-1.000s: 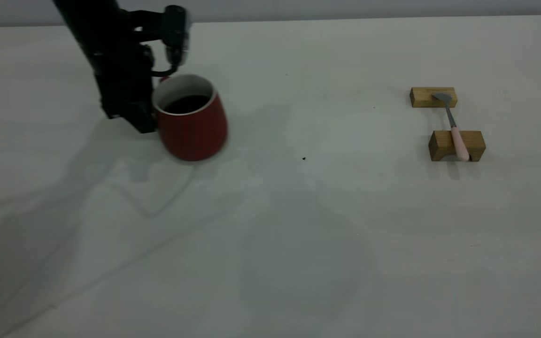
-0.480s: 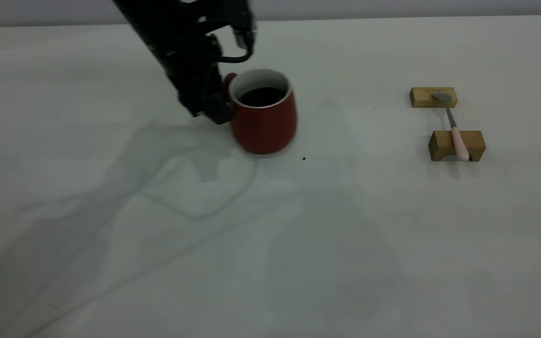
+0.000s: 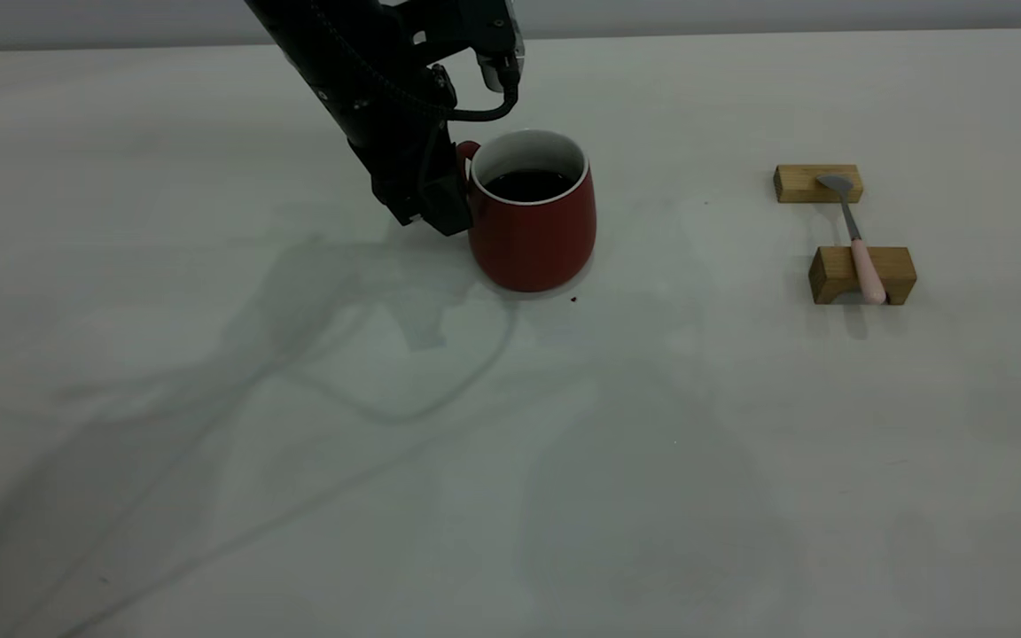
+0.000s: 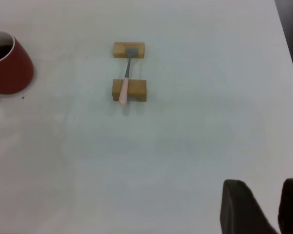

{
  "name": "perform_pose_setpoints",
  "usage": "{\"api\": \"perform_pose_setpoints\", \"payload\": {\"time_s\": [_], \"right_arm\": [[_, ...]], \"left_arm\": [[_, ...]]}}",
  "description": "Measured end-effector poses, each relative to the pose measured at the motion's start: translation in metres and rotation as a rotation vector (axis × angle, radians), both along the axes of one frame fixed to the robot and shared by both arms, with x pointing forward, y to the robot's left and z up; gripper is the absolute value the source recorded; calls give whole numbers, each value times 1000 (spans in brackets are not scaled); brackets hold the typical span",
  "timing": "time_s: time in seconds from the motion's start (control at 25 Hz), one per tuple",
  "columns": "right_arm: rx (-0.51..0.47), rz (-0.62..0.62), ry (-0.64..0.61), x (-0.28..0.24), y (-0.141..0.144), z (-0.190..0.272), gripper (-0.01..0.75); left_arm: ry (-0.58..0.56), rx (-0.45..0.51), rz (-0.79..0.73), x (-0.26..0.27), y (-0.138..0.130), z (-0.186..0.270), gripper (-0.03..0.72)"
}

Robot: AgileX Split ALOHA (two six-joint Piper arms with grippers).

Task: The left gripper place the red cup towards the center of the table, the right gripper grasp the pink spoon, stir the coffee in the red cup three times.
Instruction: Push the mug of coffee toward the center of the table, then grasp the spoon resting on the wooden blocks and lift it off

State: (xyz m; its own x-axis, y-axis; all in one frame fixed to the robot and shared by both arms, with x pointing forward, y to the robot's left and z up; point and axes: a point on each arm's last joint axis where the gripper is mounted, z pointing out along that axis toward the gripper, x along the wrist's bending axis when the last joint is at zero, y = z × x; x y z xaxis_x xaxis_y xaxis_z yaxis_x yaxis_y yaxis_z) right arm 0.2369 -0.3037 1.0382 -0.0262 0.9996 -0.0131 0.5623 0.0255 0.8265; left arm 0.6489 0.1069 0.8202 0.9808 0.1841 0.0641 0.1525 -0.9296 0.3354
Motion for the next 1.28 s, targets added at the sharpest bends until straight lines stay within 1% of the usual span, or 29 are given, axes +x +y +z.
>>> {"api": "perform_pose_setpoints", "payload": {"time_s": [0.12, 0.24, 0.36, 0.56, 0.76, 0.84, 1.0, 1.08, 1.16, 1.28], "right_arm": [[-1, -1, 0, 0, 0, 0, 238], [-2, -1, 0, 0, 0, 0, 238], [-2, -1, 0, 0, 0, 0, 238], [-2, -1, 0, 0, 0, 0, 238], [-2, -1, 0, 0, 0, 0, 238], [-2, -1, 0, 0, 0, 0, 238], [-3, -2, 0, 0, 0, 0, 238], [-3, -2, 0, 0, 0, 0, 238], [-3, -2, 0, 0, 0, 0, 238], [-3, -2, 0, 0, 0, 0, 238]], "left_arm": [[51, 47, 10, -2, 10, 9, 355], [67, 98, 80, -1, 22, 33, 355], [65, 142, 167, -3, 35, 74, 355], [13, 152, 352, -26, 52, 176, 355], [-37, 87, 586, -84, 76, 283, 355], [-65, 58, 660, -111, 88, 316, 355], [-177, -73, 804, -156, 107, 369, 355], [-193, -133, 872, -177, 114, 381, 355], [-176, -160, 933, -199, 122, 378, 355], [-109, -126, 988, -229, 133, 349, 355]]}}
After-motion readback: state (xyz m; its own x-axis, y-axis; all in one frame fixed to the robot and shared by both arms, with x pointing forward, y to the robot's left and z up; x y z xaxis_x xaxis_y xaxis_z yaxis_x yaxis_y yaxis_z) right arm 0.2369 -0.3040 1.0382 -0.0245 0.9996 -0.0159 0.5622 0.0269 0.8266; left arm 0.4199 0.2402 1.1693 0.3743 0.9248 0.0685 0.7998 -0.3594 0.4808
